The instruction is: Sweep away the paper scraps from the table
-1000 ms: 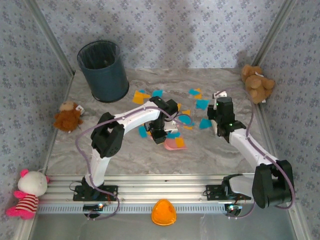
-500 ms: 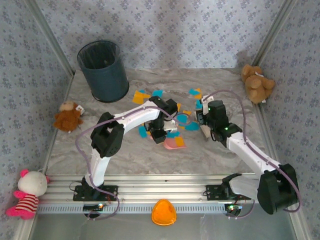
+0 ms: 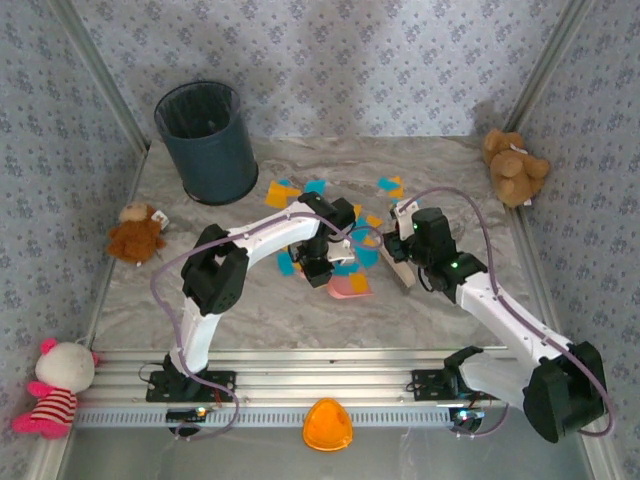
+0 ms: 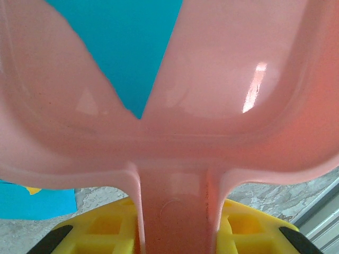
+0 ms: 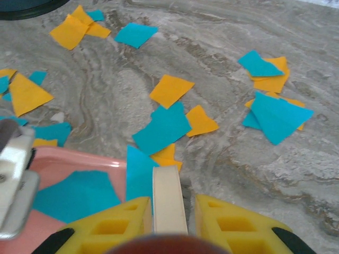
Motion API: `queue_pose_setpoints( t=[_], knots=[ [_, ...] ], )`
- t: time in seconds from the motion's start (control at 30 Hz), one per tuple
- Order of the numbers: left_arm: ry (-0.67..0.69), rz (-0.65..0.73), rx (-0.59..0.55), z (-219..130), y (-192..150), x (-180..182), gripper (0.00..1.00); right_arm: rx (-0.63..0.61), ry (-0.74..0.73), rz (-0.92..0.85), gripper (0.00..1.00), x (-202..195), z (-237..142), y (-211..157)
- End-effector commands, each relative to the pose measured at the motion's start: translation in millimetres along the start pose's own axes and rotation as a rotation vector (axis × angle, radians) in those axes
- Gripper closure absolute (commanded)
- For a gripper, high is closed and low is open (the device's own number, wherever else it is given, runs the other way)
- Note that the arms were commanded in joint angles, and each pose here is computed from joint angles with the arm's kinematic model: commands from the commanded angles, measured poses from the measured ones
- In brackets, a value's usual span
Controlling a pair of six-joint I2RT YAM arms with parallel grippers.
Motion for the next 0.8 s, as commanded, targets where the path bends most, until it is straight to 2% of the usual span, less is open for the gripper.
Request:
queue_pose_setpoints(
  t=[0.0,0.13,0.3,0.47,0.77],
  knots=[
    [0.005,-0.033,0.048,4,-6,4,1.00,-0.002,0.060,0.007,1.00,6,-14,9],
    [0.018,-0.037,0.046,4,-6,6,1.00,-0.028,0.013,-0.002,1.00,2,-25,16],
    [0.037,-0.054,0.045,3,-7,8,1.00,-0.065,-0.148,0.019,1.00,-13,-27,20],
    [0.042,-0.067,0.044,2,-8,10,1.00,-0.118,-0.238,0.055,1.00,-22,-20,28],
    [0.046,-0.091,0.045,2,-9,13,1.00,-0.126,-0.230,0.058,1.00,-23,18,45]
  ],
)
Point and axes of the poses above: each hand's point on the last joint's axis, 136 mm out from that joint toward the fingers, its own z axis out along the fingers, its own x axis along the line the jaws close on, y = z × x, the point moved 8 cm from there along -z, back along the fingers, and after that the axes turned 10 degrees about -z, right-handed, at the moved point
